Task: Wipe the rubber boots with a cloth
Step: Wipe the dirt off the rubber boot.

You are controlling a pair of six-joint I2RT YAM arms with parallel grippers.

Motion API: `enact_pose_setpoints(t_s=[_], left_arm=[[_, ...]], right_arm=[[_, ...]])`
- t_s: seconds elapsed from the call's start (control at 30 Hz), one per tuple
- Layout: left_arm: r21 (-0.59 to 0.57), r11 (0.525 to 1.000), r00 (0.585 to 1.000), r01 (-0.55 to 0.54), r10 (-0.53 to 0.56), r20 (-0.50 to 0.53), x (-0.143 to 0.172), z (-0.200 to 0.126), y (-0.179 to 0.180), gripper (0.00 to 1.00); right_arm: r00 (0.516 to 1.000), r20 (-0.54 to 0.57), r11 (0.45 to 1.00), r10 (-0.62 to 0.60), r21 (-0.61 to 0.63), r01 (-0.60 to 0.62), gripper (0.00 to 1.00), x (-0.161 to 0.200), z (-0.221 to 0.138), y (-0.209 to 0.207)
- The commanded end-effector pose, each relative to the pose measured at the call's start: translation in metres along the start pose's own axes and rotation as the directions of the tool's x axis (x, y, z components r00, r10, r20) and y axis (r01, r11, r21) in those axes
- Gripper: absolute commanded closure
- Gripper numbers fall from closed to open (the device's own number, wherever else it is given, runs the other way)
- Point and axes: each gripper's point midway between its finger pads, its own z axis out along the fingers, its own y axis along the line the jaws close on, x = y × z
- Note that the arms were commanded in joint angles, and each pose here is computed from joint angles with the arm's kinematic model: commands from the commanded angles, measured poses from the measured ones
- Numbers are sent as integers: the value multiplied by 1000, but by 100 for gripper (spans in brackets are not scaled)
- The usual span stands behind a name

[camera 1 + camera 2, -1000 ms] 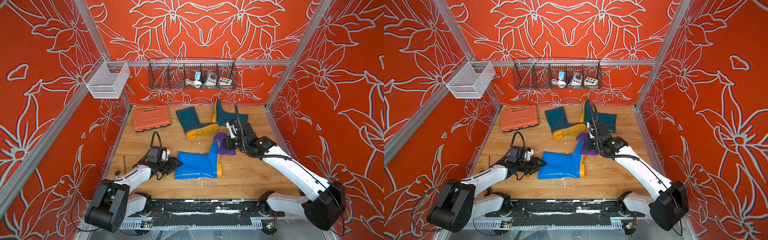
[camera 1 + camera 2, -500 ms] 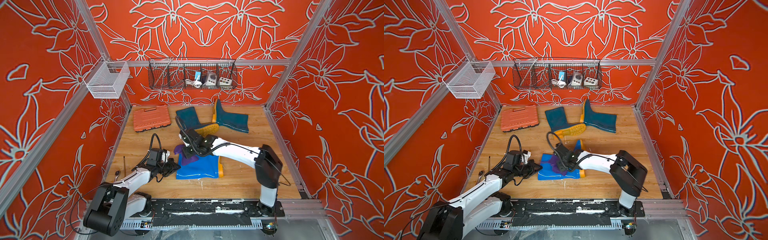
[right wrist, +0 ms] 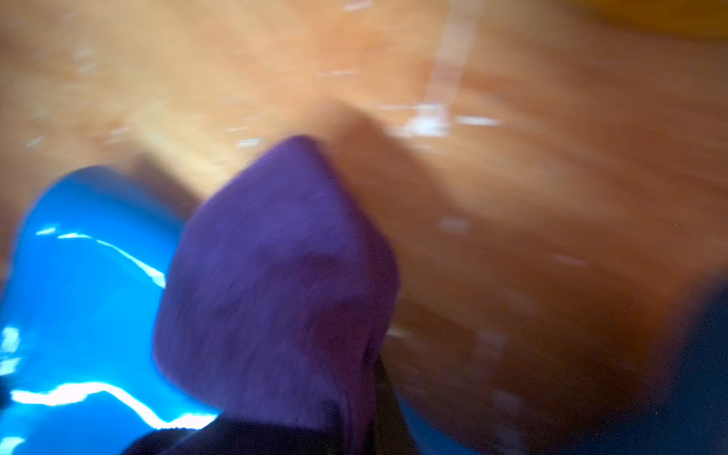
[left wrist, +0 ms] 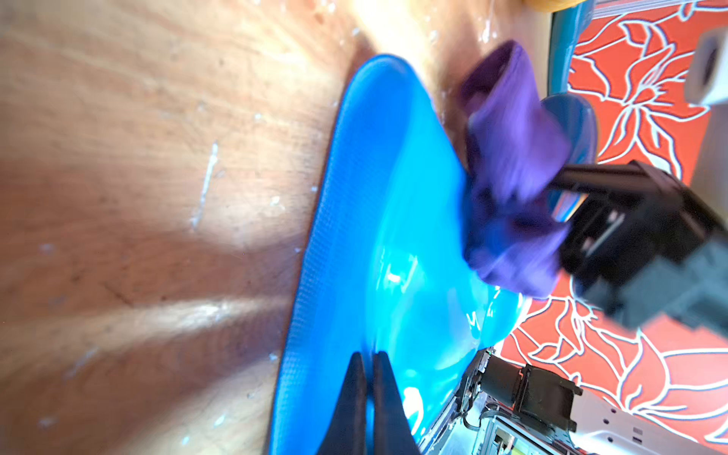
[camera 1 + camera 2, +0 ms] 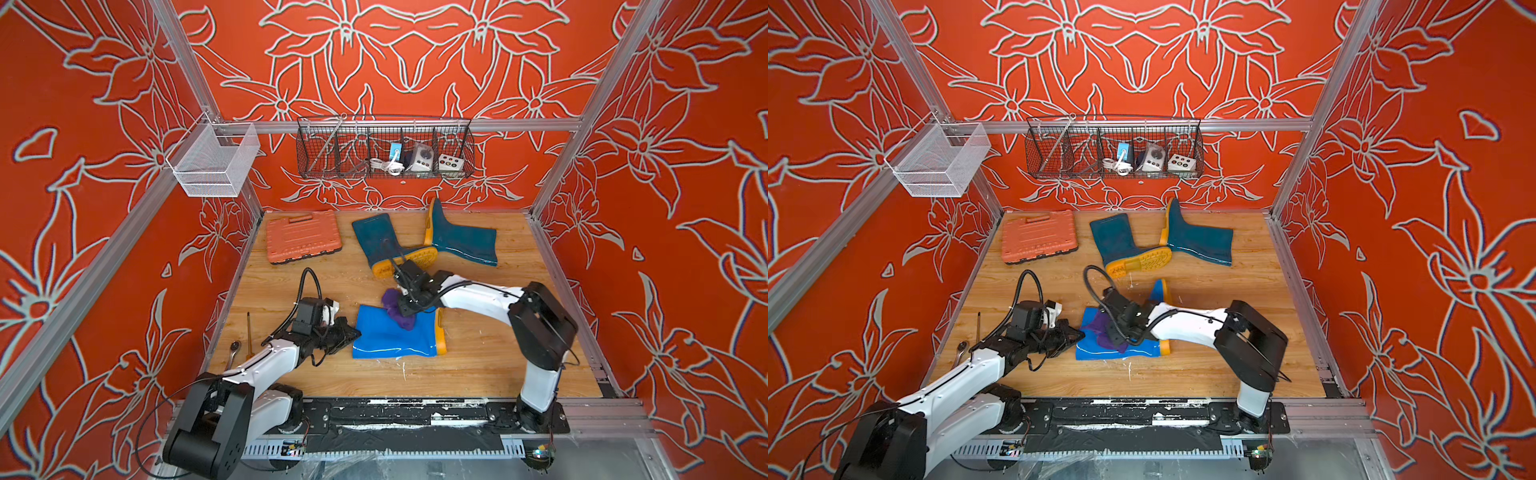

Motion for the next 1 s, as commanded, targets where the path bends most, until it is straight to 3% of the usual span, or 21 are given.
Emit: enact_pose_setpoints(t_s=[0.0, 0.27, 0.33, 0.43, 0.5, 0.63, 0.73, 0.83, 0.97], left_arm=[[-9, 1000, 1000, -10, 10, 0, 5, -2, 3, 100], [-27, 1000, 1000, 1, 0, 24, 5, -3, 8, 100], [-34, 999, 1000, 1, 0, 31, 6, -3, 10, 100], [-44, 999, 999, 3, -1, 35, 7, -4, 13, 100], [-46, 999, 999, 4, -3, 33, 8, -4, 13, 100], [-45, 999, 999, 3, -2, 32, 9, -4, 13, 100], [-45, 999, 999, 11, -9, 43, 10, -5, 16, 100], [-48, 999, 999, 18, -16, 46, 11, -4, 18, 100], [-52, 998, 998, 29, -27, 48, 10, -4, 18, 100]], right_arm=[[999, 35, 999, -23, 41, 22, 100, -6, -16, -3], [979, 14, 972, -201, -118, 202, 100, -25, 19, 139], [975, 3, 966, -222, -134, 220, 100, -22, 27, 155], [977, -22, 973, -212, -100, 208, 100, -13, 34, 137], [984, -48, 984, -173, -55, 171, 100, -6, 37, 101], [998, -32, 998, -49, 28, 50, 100, -2, 18, 24], [1000, 22, 999, 1, 42, -2, 100, -14, 0, 0], [999, 45, 999, -19, -27, 20, 100, -28, -8, 30], [990, 65, 980, -123, -150, 132, 100, -31, -4, 121]])
